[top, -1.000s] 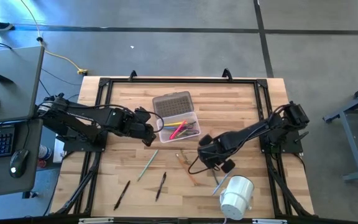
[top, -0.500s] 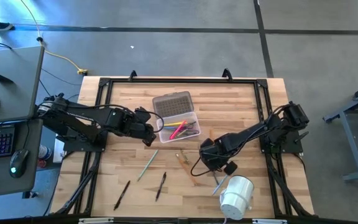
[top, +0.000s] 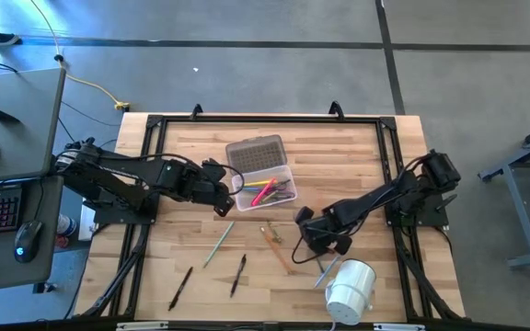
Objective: Pick & place school supplies into a supply box
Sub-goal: Put the right orange pencil into the supply box, then put the blue pencil into the supply box
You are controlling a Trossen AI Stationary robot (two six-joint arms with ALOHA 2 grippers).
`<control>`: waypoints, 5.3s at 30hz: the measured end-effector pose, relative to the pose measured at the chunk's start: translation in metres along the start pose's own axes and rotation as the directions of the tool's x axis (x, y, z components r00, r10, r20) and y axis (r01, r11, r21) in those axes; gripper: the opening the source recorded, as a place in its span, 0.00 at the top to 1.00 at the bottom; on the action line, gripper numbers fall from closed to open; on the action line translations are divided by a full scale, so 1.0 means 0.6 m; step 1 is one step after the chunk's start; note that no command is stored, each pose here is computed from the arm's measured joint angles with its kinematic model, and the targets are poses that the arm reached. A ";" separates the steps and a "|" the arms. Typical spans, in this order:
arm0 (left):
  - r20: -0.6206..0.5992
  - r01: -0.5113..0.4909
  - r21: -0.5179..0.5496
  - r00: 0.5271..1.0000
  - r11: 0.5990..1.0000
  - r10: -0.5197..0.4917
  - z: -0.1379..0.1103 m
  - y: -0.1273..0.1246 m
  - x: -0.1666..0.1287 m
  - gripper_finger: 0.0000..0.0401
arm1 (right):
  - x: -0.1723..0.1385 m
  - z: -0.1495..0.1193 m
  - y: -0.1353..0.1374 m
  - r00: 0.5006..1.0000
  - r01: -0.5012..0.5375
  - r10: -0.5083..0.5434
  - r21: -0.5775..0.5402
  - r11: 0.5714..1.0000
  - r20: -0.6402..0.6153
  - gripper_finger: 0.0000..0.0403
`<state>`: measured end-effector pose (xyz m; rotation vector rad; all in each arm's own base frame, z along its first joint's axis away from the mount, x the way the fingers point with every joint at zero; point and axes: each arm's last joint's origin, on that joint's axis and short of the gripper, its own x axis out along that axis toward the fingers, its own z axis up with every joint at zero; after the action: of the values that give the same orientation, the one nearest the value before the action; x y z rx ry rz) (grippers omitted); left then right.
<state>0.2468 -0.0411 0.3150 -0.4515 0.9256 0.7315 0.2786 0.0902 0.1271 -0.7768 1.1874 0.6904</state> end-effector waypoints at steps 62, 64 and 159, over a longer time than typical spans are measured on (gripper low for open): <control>0.068 -0.046 0.032 0.997 0.998 0.044 0.003 0.002 0.000 0.47 | 0.011 0.013 -0.260 0.764 0.548 -0.587 0.212 0.809 0.268 0.96; 0.068 -0.046 0.032 0.997 0.998 0.044 0.003 0.002 0.000 0.47 | 0.012 0.013 -0.262 0.751 0.580 -0.612 0.196 0.791 0.250 0.93; 0.117 0.038 -0.022 0.992 0.999 -0.035 0.013 -0.012 -0.001 0.47 | -0.041 0.010 0.150 0.929 -0.232 0.261 -0.135 0.963 0.262 0.76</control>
<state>0.2561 -0.0412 0.3199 -0.4413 0.7977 0.7286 0.2027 0.1441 0.1378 -0.5950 1.0063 1.0418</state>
